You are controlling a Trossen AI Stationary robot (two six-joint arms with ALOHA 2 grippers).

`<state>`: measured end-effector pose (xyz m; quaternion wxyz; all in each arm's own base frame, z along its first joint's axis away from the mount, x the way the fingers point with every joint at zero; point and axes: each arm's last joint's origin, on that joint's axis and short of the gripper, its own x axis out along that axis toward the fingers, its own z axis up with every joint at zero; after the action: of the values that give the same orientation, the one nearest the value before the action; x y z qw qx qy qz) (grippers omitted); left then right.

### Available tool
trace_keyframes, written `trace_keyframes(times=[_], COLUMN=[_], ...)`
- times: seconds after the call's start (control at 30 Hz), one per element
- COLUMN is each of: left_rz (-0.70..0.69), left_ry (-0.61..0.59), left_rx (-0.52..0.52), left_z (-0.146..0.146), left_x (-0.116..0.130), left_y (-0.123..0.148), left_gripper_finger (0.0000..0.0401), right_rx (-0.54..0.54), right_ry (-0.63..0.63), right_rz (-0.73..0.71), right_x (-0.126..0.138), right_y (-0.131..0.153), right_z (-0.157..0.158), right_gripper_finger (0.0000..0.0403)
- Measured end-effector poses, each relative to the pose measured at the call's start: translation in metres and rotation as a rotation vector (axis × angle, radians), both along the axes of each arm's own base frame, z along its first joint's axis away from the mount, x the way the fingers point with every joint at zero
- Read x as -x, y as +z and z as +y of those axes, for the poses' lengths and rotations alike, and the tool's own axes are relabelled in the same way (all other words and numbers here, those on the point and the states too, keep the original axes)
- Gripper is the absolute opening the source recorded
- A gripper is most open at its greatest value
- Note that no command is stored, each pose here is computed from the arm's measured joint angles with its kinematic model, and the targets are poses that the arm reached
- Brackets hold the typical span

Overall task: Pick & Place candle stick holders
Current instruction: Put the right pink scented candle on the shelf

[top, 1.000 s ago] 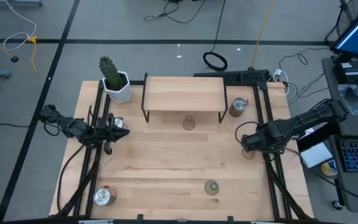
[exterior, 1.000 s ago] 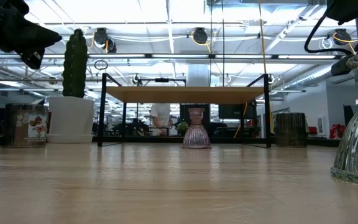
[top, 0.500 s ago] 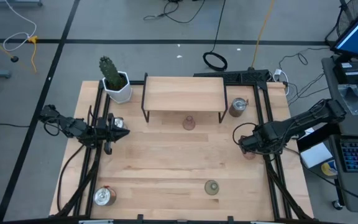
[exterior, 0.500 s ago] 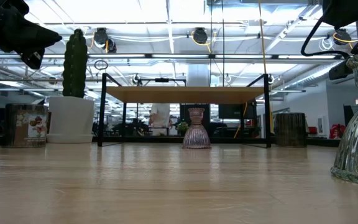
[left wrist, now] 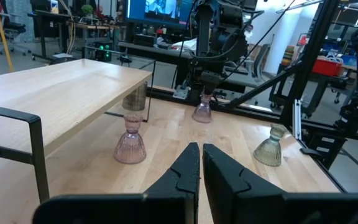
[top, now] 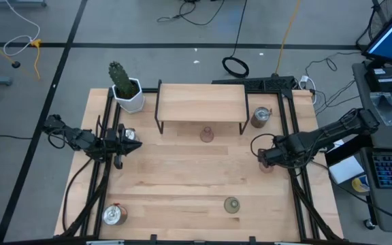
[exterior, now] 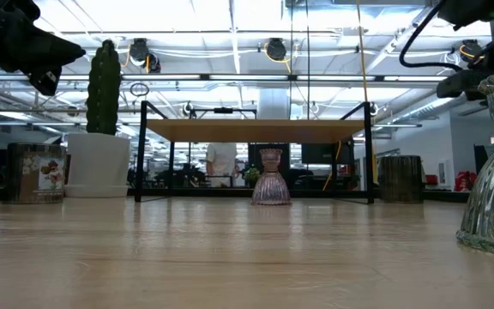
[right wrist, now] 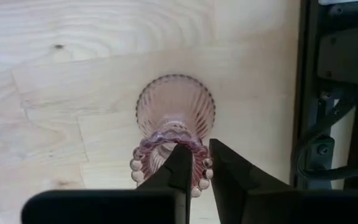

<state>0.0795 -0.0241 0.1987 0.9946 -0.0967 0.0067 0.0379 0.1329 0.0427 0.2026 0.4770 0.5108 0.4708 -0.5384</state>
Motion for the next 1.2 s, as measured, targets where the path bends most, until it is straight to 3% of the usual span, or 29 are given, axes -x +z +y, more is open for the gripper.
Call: trace_keyframes(times=[0.3,0.97,1.2], left_rz=[-0.005,-0.020,-0.021], left_ry=[0.000,0.000,0.000], left_rx=[0.003,0.017,0.018], left_z=[0.000,0.000,0.000], left_x=[0.000,0.000,0.000], left_y=[0.001,0.002,0.002], left_gripper_finger=[0.0021,0.0021,0.0021], right_rx=[-0.024,0.007,0.108], right_ry=[0.045,0.227,0.282], right_rz=[-0.080,-0.579,-0.796], right_x=[-0.002,-0.033,-0.053], right_y=[0.004,0.024,0.038], right_z=[0.000,0.004,-0.005], right_gripper_finger=[0.0028,0.0019,0.0019])
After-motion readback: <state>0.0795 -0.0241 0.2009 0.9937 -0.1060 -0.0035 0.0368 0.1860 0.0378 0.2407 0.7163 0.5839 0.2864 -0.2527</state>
